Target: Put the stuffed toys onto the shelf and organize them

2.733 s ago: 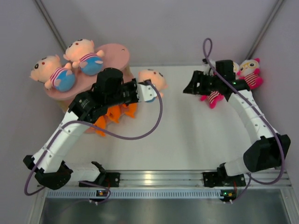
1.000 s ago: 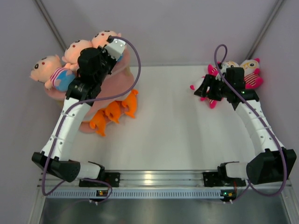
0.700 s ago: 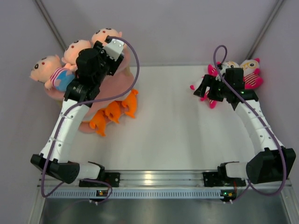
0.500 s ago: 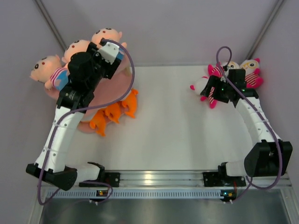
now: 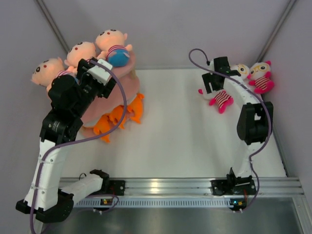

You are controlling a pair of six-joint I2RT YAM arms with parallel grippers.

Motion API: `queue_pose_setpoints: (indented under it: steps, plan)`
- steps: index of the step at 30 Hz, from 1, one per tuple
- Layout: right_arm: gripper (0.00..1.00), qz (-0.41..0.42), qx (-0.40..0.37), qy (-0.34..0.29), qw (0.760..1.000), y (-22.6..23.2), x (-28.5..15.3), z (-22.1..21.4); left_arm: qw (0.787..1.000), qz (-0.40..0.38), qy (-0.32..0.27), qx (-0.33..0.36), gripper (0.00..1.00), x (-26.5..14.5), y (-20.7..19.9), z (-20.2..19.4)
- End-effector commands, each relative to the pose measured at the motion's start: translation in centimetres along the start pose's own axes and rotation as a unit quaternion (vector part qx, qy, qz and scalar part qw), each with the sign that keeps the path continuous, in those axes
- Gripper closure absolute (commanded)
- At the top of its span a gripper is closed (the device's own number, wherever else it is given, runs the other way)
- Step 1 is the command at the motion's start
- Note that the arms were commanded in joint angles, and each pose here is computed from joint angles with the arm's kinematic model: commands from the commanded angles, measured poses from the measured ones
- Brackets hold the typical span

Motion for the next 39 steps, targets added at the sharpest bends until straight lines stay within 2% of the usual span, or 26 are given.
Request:
queue_pose_setpoints:
  steps: [1,4,9,13,16,18,19,20,23,24,26,28,30,31,32,33,35,36,38,39]
  plan:
    - [0.15,-0.079,-0.118,-0.004,0.990,0.6,1.7,1.4,1.000,-0.022,-0.013,-0.002,0.25,-0.9,-0.6,-0.1]
    - [0.12,-0.094,-0.155,-0.005,0.983,1.8,4.1,1.4,0.999,-0.035,-0.017,0.000,0.25,-1.4,-1.3,-0.6]
    - [0.11,-0.073,-0.182,-0.013,0.980,2.9,6.4,2.1,0.999,-0.048,-0.017,-0.001,0.25,-1.3,-1.9,-1.0]
    - [0.10,-0.079,-0.224,0.029,0.971,3.5,9.3,0.8,0.999,-0.049,-0.012,0.001,0.25,-0.9,-1.9,-1.1]
    - [0.14,-0.077,-0.223,0.057,0.970,3.3,10.6,-0.2,0.999,-0.051,-0.008,0.004,0.25,-0.6,-2.0,-1.2]
    - [0.36,-0.065,-0.210,0.065,0.973,3.1,11.1,-0.6,0.999,-0.052,-0.007,0.004,0.25,-0.6,-2.0,-1.3]
    - [0.51,-0.066,-0.198,0.070,0.975,3.0,11.2,-0.9,0.999,-0.052,-0.007,0.003,0.25,-0.6,-2.0,-1.3]
    - [0.71,-0.067,-0.190,0.072,0.977,2.7,11.3,-1.0,0.998,-0.056,-0.009,0.003,0.25,-0.5,-2.1,-1.2]
    - [1.00,-0.059,-0.168,0.064,0.982,2.3,10.0,-0.3,0.998,-0.062,-0.015,0.002,0.25,-0.8,-2.2,-1.2]
    - [1.00,-0.054,-0.152,0.061,0.985,2.4,9.4,-0.2,0.997,-0.069,-0.021,-0.002,0.26,-0.9,-2.4,-1.0]
    - [1.00,-0.027,-0.123,0.034,0.991,2.6,6.7,0.9,0.996,-0.080,-0.030,-0.005,0.26,-1.4,-2.7,-1.0]
    - [1.00,-0.002,-0.073,-0.022,0.997,2.7,2.1,3.0,0.993,-0.105,-0.048,-0.006,0.28,-1.8,-3.3,-0.8]
    - [1.00,0.057,-0.022,-0.053,0.997,3.4,-0.9,3.3,0.987,-0.140,-0.074,-0.002,0.29,-2.4,-4.1,-0.7]
    - [1.00,0.110,-0.003,-0.100,0.989,3.7,-5.0,4.6,0.985,-0.153,-0.082,0.000,0.30,-2.8,-4.5,-0.8]
    - [1.00,0.144,0.034,-0.139,0.979,3.6,-8.6,5.0,0.979,-0.177,-0.104,-0.002,0.30,-3.4,-5.1,-0.5]
    - [1.00,0.176,0.046,-0.157,0.971,4.0,-10.3,5.2,0.975,-0.190,-0.114,-0.003,0.30,-3.7,-5.4,-0.5]
    - [1.00,0.255,0.070,-0.166,0.950,5.0,-12.9,4.3,0.967,-0.218,-0.134,-0.007,0.30,-4.5,-5.9,-0.2]
    - [1.00,0.296,0.095,-0.200,0.929,5.3,-16.2,4.8,0.964,-0.225,-0.140,-0.014,0.30,-4.7,-6.1,-0.1]
    - [1.00,0.382,0.109,-0.200,0.895,6.3,-18.5,3.8,0.957,-0.244,-0.153,-0.021,0.30,-4.9,-6.5,0.1]
    - [1.00,0.434,0.139,-0.236,0.859,6.6,-21.6,4.5,0.957,-0.247,-0.153,-0.019,0.30,-4.8,-6.7,0.0]
Point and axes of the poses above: each gripper's point midway between its finger pads, its own x axis out along the fingers, its own y axis along the line the jaws close on, z = x × y, the point moved 9 cm from there along -x, back along the fingers, and after that the axes turned 12 degrees about x, right-handed, at the moved point
